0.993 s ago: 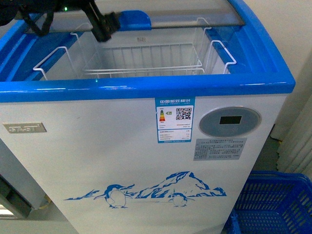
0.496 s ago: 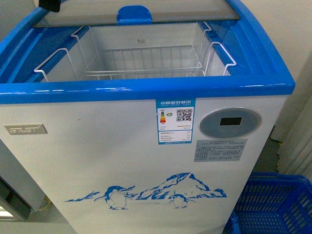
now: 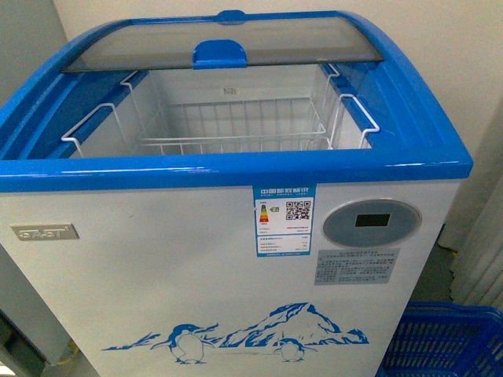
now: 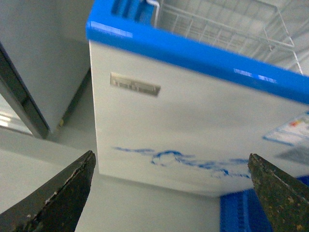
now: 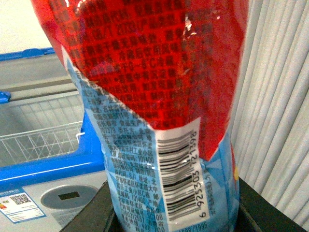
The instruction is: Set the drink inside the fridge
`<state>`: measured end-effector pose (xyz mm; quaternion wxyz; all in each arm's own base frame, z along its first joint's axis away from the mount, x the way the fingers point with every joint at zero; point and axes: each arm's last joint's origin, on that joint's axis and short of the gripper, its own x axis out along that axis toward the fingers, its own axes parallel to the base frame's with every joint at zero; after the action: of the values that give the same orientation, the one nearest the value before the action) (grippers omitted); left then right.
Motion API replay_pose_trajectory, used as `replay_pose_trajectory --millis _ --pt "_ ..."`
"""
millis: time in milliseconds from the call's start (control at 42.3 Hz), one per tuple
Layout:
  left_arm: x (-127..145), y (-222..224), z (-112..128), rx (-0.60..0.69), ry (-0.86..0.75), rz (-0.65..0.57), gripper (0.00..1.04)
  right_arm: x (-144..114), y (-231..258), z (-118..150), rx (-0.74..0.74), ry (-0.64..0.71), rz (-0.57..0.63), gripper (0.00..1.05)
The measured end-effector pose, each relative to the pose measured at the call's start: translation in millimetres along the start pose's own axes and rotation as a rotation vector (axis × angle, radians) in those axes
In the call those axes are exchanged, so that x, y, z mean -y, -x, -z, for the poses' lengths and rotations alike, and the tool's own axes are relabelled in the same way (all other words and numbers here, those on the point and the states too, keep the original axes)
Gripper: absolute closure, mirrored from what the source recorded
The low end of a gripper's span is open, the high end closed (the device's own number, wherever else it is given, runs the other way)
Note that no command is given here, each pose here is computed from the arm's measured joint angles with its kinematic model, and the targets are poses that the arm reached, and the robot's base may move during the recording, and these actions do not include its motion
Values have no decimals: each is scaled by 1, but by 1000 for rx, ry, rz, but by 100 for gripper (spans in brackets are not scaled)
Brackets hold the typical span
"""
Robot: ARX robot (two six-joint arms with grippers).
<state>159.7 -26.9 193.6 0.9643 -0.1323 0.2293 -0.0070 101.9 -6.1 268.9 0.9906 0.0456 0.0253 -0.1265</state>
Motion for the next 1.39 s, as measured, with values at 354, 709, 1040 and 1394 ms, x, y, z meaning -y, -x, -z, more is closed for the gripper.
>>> replay_pose_trajectory --millis 354,709,1040,1394 --pt "-25 51 33 458 -252 32 72 -4 -24 -10 -418 321 -469 64" --pt "-35 47 43 470 -259 -8 102 -84 -167 -43 -31 1420 -761 64" --pt "-35 47 43 471 -259 -6 102 -181 -242 -27 21 1597 -715 64" --pt "-35 47 43 471 -259 -6 102 -221 -282 21 72 1600 -658 64"
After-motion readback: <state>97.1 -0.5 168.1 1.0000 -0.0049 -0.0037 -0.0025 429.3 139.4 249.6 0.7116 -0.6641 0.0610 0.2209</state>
